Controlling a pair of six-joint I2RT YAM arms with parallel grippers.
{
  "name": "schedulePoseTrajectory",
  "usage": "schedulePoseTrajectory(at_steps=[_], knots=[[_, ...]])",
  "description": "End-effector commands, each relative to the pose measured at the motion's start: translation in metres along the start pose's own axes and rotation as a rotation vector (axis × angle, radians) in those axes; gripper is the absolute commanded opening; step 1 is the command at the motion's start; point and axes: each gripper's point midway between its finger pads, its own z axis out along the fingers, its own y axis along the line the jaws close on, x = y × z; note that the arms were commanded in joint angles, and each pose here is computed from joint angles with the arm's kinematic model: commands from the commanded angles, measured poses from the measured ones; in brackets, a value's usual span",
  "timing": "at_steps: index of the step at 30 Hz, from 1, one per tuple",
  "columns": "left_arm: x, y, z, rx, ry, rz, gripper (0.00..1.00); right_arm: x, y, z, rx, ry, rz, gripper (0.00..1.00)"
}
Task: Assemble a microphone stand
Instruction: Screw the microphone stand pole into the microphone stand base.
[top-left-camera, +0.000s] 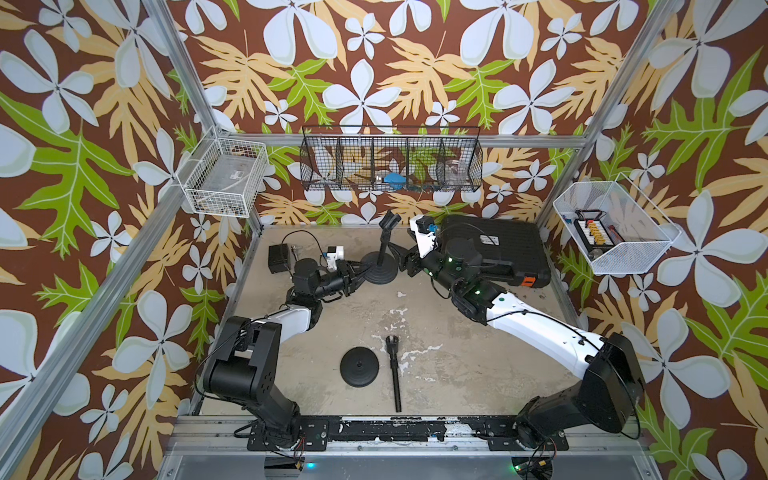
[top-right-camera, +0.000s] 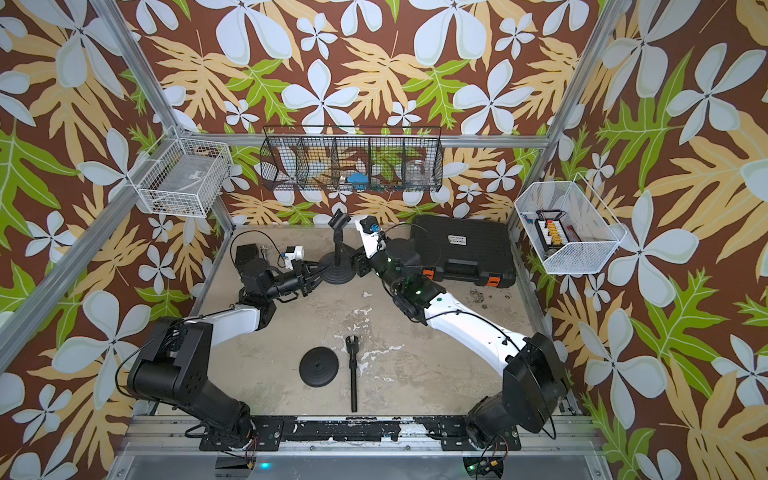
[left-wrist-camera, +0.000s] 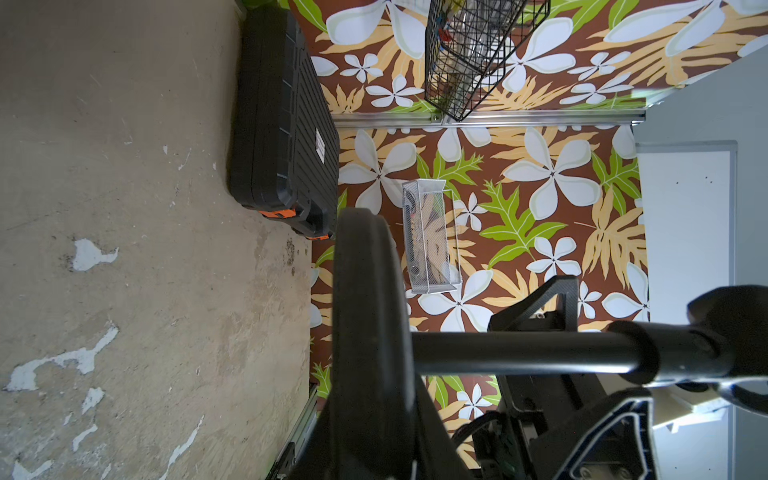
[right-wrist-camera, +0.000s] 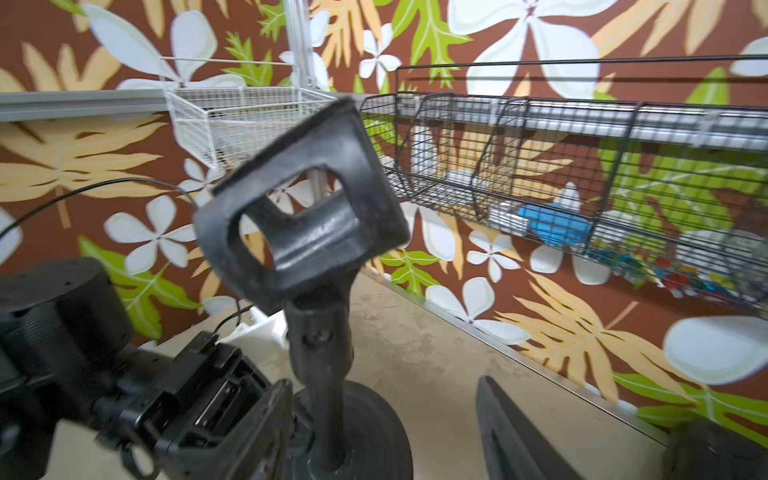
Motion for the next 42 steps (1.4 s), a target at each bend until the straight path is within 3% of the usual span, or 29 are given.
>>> schedulePoseTrajectory(at_steps=[1, 5, 16, 21, 26, 29, 33, 40, 42], knots=[[0.001, -0.019, 0.000, 0.060, 0.015, 0.070, 0.00, -0.007, 0.039, -0.013, -0.363, -0.038, -0.060, 0.69], [0.001, -0.019, 0.000, 0.060, 0.019, 0.074, 0.00, -0.004, 0.033, -0.008, -0.438, -0.002, -0.120, 0.59], [0.003, -0.015, 0.002, 0.055, 0.042, 0.069, 0.00, -0.004, 0.039, 0.015, -0.588, 0.029, -0.194, 0.55], [0.003, -0.014, 0.003, 0.053, 0.043, 0.066, 0.00, -0.003, 0.040, 0.022, -0.608, 0.027, -0.177, 0.39], [0.003, -0.014, 0.003, 0.053, 0.045, 0.065, 0.00, -0.004, 0.039, 0.027, -0.614, 0.021, -0.151, 0.32], [0.002, -0.014, 0.002, 0.053, 0.042, 0.065, 0.00, -0.003, 0.037, 0.028, -0.595, 0.021, -0.121, 0.21], [0.002, -0.013, 0.003, 0.053, 0.040, 0.059, 0.00, -0.004, 0.023, 0.034, -0.427, 0.005, -0.048, 0.00], [0.003, -0.016, 0.002, 0.072, 0.046, 0.048, 0.00, 0.006, -0.011, 0.012, 0.210, -0.057, 0.091, 0.00], [0.004, -0.016, 0.002, 0.072, 0.046, 0.048, 0.00, 0.011, -0.013, 0.006, 0.382, -0.034, 0.068, 0.00]])
